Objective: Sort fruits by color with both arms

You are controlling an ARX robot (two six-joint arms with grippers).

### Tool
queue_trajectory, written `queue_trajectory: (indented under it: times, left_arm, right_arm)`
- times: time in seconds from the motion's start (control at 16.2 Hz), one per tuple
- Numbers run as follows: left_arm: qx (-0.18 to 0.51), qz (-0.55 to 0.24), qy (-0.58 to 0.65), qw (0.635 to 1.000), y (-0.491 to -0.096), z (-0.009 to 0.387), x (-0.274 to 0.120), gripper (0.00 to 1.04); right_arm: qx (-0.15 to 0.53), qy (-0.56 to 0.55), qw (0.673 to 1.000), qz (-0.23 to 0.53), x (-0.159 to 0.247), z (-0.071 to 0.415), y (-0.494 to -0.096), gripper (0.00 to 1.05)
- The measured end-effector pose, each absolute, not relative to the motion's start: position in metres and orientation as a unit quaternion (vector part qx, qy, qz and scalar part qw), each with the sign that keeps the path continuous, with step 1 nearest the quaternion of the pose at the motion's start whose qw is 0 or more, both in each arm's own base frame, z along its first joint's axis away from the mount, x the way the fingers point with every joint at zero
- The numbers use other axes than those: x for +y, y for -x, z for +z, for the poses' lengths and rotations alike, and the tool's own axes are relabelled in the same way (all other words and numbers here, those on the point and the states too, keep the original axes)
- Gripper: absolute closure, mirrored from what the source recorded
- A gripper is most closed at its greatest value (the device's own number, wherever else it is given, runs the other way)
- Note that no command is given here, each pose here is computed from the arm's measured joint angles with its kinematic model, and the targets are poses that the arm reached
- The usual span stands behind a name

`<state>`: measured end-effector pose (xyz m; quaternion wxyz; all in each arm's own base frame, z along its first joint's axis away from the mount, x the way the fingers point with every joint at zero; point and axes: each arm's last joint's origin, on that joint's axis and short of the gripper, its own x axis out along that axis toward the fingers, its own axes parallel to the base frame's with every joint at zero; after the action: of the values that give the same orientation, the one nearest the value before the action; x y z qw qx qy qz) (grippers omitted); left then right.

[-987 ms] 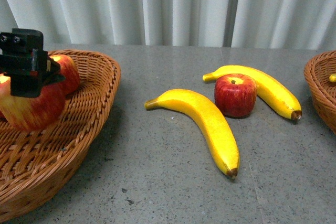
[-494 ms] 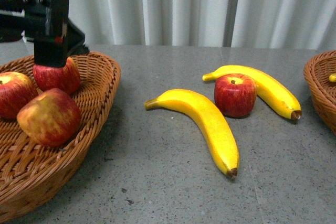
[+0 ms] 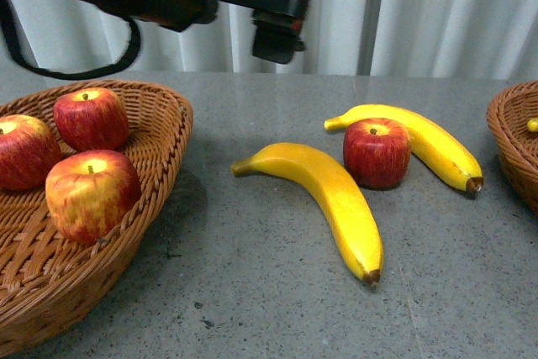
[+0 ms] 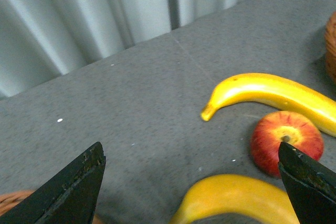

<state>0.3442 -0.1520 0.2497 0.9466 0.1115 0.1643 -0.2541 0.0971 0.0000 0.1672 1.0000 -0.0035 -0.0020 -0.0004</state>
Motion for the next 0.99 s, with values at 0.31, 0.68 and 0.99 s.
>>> queue_trajectory:
  times: [0.31,0.68,0.99]
  left_arm:
    - [0.177,-0.321,-0.138,0.920,-0.355,0.219,-0.206,0.07]
    - [0.195,-0.361,-0.145,0.900,-0.360,0.193,-0.225,0.07]
    - [0.201,-0.372,-0.151,0.894,-0.369,0.181,-0.229,0.07]
  right_arm:
    - [-0.002,0.004,1.000,0.000,0.000,0.167,-0.097,0.07]
    - [-0.002,0.004,1.000,0.000,0.000,0.167,-0.097,0.07]
    - [-0.002,0.004,1.000,0.000,0.000,0.167,-0.097,0.07]
